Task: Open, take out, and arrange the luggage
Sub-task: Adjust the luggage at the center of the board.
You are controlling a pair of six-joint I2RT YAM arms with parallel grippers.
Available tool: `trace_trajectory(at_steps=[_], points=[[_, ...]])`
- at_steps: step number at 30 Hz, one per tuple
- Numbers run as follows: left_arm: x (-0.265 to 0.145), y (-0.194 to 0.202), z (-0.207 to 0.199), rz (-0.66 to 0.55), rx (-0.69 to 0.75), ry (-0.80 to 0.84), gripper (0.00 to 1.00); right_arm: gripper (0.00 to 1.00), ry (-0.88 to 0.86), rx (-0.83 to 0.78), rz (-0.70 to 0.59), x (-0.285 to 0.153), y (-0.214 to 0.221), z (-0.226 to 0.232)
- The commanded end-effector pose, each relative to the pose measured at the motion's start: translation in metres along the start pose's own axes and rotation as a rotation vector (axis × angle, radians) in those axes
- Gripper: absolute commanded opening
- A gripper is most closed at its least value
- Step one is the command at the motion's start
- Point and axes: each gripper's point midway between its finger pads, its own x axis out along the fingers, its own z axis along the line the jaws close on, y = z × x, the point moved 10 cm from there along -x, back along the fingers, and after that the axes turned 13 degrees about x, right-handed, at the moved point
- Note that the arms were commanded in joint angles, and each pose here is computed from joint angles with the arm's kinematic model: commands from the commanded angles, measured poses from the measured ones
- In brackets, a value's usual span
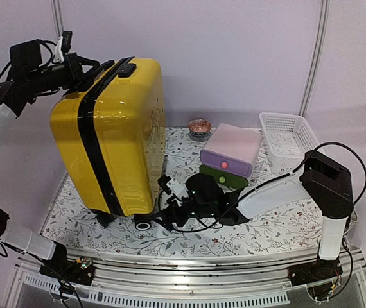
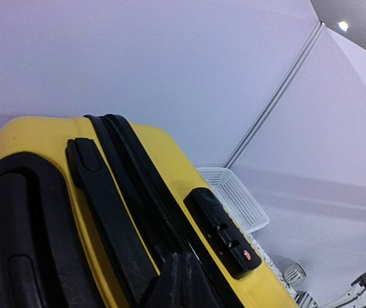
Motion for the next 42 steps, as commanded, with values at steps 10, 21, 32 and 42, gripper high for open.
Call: trace_trajectory(at_steps=[10, 21, 32, 42], points=[[0.032, 0.029, -0.013, 0.324, 0.009, -0.249, 0.31, 0.96, 0.025, 0.049, -0.146, -0.052, -0.056, -0.023], [-0.058, -0.025, 0.008, 0.036, -0.006, -0.286, 0.6, 0.96, -0.015, 0.088, -0.284, -0.109, -0.103, -0.033], [-0.092, 0.118, 0.104, 0.185, -0.253, -0.446, 0.56, 0.86, -0.052, 0.146, -0.381, -0.153, -0.207, -0.036], [-0.078, 0.228, 0.133, 0.254, -0.377, -0.409, 0.54, 0.31, 0.037, 0.183, -0.415, -0.136, -0.269, -0.039]])
